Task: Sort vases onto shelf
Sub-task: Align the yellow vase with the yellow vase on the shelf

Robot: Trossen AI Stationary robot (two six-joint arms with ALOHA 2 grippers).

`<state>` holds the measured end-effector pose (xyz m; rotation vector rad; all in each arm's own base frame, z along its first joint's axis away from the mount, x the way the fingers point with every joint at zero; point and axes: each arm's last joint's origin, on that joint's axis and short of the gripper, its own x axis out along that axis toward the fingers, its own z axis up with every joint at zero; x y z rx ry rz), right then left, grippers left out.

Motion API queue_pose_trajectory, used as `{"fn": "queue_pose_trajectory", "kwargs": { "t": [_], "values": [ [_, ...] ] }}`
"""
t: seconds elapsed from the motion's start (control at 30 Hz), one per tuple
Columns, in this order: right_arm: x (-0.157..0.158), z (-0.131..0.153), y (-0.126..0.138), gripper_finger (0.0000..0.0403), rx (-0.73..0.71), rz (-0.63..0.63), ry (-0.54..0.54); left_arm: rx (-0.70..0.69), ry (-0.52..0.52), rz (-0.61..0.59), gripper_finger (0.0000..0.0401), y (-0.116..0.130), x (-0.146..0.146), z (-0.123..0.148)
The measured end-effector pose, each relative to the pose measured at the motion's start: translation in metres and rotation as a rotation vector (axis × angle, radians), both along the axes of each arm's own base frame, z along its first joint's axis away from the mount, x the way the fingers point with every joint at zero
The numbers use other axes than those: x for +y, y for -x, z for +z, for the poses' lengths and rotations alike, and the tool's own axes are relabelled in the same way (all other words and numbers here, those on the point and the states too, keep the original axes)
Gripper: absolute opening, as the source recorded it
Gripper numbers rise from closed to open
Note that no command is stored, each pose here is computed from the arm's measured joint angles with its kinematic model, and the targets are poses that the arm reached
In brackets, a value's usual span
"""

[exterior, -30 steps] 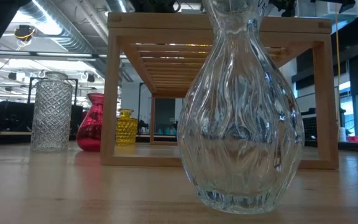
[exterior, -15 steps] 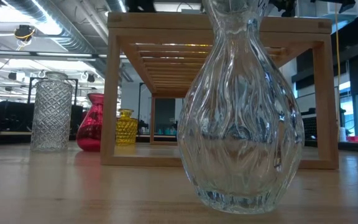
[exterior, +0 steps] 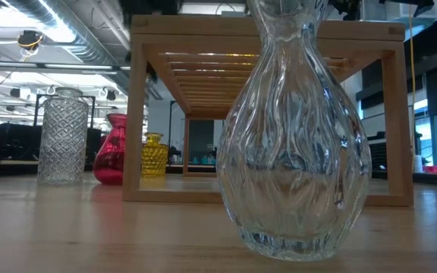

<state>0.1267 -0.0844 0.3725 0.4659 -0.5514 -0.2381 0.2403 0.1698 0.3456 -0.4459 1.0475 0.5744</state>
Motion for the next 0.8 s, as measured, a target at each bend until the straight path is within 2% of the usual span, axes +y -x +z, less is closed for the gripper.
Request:
{"fn": "queue_pose_trajectory", "kwargs": {
  "t": [0.27,0.37,0.63,0.8],
  "values": [
    [0.001,0.0,0.0,0.0266,0.0,0.031,-0.008,0.047,0.063,0.319,0.0176,0.019,0.044,-0.063],
    [0.001,0.0,0.0,0.0266,-0.002,0.031,-0.009,-0.001,0.074,0.35,0.0176,0.021,0.054,-0.069],
    [0.001,0.0,0.0,0.0266,-0.005,0.036,-0.016,0.014,0.185,0.364,0.0176,0.016,0.063,-0.092],
    [0.001,0.0,0.0,0.0266,-0.005,0.036,-0.016,0.062,0.198,0.357,0.0176,0.009,0.065,-0.104]
  ]
}}
